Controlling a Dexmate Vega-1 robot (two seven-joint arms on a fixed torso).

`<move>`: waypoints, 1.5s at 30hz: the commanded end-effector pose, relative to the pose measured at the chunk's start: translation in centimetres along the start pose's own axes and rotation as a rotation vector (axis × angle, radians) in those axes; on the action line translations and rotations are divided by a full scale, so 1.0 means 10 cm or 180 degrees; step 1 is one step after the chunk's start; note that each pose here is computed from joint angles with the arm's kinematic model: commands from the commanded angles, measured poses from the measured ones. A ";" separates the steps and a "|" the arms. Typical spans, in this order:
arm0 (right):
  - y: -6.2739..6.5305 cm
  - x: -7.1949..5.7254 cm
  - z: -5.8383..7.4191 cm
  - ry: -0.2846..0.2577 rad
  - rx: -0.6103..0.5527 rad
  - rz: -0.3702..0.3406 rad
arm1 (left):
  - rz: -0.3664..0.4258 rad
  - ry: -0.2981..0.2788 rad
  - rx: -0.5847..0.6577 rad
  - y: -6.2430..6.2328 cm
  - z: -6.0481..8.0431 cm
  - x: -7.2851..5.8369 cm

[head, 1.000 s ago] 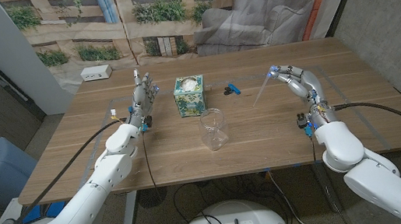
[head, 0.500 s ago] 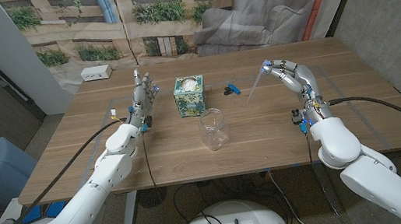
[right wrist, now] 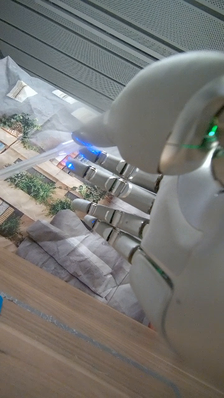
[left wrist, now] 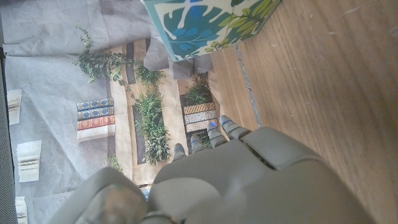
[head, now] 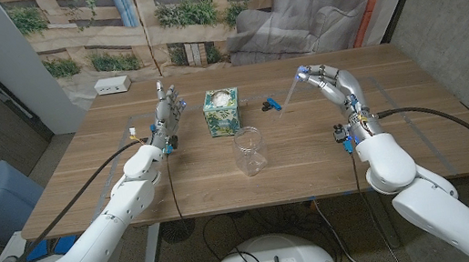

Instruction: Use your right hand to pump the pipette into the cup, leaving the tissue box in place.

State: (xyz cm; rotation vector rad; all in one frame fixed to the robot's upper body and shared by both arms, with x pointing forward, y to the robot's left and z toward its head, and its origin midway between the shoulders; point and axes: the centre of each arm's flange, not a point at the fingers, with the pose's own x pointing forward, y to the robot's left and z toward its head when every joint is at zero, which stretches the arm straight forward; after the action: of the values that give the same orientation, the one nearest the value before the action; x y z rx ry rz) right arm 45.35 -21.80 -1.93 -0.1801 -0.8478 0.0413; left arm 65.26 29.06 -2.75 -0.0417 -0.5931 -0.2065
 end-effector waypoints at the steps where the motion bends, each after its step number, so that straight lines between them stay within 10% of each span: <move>1: 0.18 0.03 0.07 -0.0067 0.0020 0.0192 | 0.0000 -0.0001 0.0000 0.00 0.00 0.00; 45: 0.80 0.03 -0.07 -0.0181 -0.0268 0.0385 | 0.0000 -0.0001 0.0001 0.00 0.00 0.00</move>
State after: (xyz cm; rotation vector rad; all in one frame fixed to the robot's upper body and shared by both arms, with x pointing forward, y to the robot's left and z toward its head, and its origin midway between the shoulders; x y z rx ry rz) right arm 45.89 -14.80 -2.72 -0.2779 -0.9001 0.1376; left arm 65.26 29.09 -2.74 -0.0416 -0.5927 -0.2067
